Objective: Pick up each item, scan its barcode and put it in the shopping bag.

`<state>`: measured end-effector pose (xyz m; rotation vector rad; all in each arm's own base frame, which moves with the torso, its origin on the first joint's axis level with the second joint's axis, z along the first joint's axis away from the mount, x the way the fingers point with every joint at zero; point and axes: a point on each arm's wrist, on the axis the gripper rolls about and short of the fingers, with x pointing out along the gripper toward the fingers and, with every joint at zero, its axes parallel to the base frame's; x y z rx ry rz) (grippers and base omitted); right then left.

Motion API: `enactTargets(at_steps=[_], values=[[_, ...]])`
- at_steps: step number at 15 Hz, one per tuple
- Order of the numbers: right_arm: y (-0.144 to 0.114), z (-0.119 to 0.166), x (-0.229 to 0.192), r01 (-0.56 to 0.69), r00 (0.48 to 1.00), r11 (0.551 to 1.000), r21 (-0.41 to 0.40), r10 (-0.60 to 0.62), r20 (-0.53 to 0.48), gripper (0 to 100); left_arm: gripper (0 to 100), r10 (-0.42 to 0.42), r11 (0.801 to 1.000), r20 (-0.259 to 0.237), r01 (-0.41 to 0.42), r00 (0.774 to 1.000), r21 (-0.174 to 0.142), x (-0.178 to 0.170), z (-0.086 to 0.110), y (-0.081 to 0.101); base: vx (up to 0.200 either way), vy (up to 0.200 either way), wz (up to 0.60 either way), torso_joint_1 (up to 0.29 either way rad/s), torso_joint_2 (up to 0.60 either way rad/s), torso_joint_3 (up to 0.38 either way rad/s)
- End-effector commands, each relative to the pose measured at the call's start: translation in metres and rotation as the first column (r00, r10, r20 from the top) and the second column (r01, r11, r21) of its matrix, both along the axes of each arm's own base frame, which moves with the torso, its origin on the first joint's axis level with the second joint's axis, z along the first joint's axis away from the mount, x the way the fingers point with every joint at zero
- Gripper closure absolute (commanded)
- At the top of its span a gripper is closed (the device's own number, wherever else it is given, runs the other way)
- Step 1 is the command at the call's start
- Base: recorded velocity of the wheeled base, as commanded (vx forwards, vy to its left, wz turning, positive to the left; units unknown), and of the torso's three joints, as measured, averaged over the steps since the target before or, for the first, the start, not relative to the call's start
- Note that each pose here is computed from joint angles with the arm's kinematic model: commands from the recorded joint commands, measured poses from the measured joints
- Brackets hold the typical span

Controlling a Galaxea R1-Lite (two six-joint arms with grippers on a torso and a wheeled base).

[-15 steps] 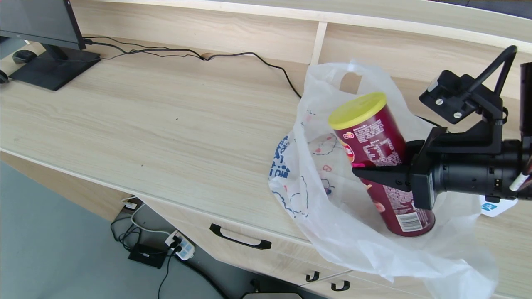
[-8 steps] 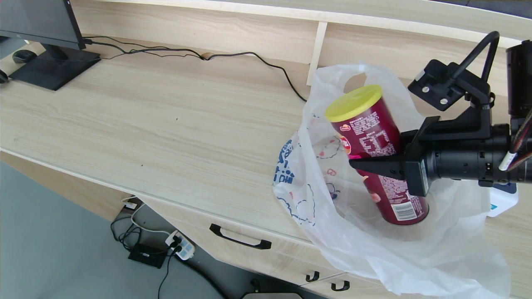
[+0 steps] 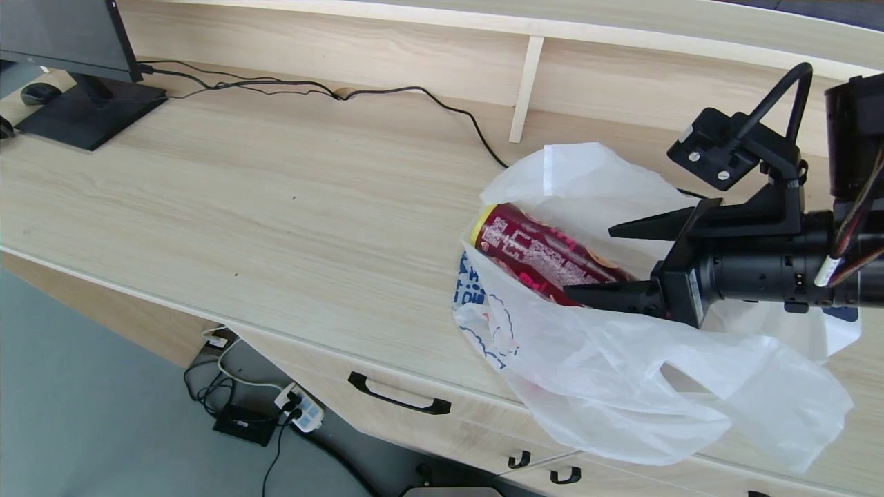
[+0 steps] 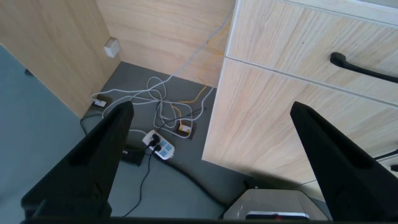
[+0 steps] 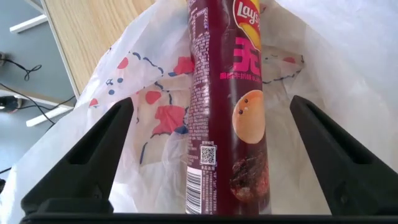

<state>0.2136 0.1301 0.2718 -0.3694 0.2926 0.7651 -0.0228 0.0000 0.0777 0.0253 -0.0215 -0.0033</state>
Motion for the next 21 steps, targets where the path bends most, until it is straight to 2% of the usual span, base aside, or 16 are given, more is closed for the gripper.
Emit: enactTargets(at_steps=[1, 6, 10, 11, 13, 15, 18, 21], values=[[0.000, 0.002, -0.001, 0.000, 1.000, 1.000, 0.007, 0.000, 0.005, 0, 0, 0.001, 1.000, -0.002, -0.001, 1.000, 0.001, 0.000, 0.000, 0.000, 0.000, 0.000, 0.00, 0.000, 0.00, 0.000], [-0.012, 0.020, -0.021, 0.022, 0.999, 0.997, 0.076, -0.025, 0.043, 0, 0, 0.001, 1.000, 0.000, -0.001, 1.000, 0.001, 0.000, 0.000, 0.000, 0.000, 0.000, 0.00, 0.000, 0.00, 0.000], [-0.033, 0.040, -0.058, 0.032, 0.984, 0.984, 0.177, -0.062, 0.166, 0, 0, 0.001, 1.000, 0.000, -0.001, 1.000, 0.001, 0.000, 0.000, 0.000, 0.000, 0.000, 0.00, 0.000, 0.00, 0.000], [-0.036, 0.039, -0.065, 0.025, 0.972, 0.979, 0.203, -0.071, 0.222, 0, 0, 0.001, 1.000, -0.002, -0.001, 1.000, 0.001, 0.000, 0.000, 0.000, 0.000, 0.000, 0.00, 0.000, 0.00, 0.000], [-0.043, 0.038, -0.071, 0.142, 0.913, 0.959, 0.247, -0.223, 0.341, 0, 0, 0.001, 1.000, -0.002, -0.001, 1.000, 0.001, 0.000, 0.000, 0.000, 0.000, 0.000, 0.00, 0.000, 0.00, 0.000], [-0.039, 0.038, -0.078, 0.143, 0.869, 0.933, 0.329, -0.277, 0.410, 0, 0, -0.001, 1.000, -0.002, 0.001, 1.000, 0.002, 0.000, 0.000, 0.000, 0.000, 0.000, 0.00, 0.000, 0.00, 0.000], [-0.049, 0.042, -0.087, 0.231, 0.812, 0.897, 0.376, -0.391, 0.434, 0, 0, -0.001, 1.000, -0.003, 0.001, 1.000, 0.004, 0.000, 0.000, 0.000, 0.000, 0.000, 0.00, 0.000, 0.00, 0.000], [-0.053, 0.026, -0.094, 0.225, 0.832, 0.903, 0.366, -0.374, 0.410, 0, 0, -0.001, 1.000, -0.002, 0.001, 1.000, 0.002, 0.000, 0.000, 0.000, 0.000, 0.000, 0.00, 0.000, 0.00, 0.000]])
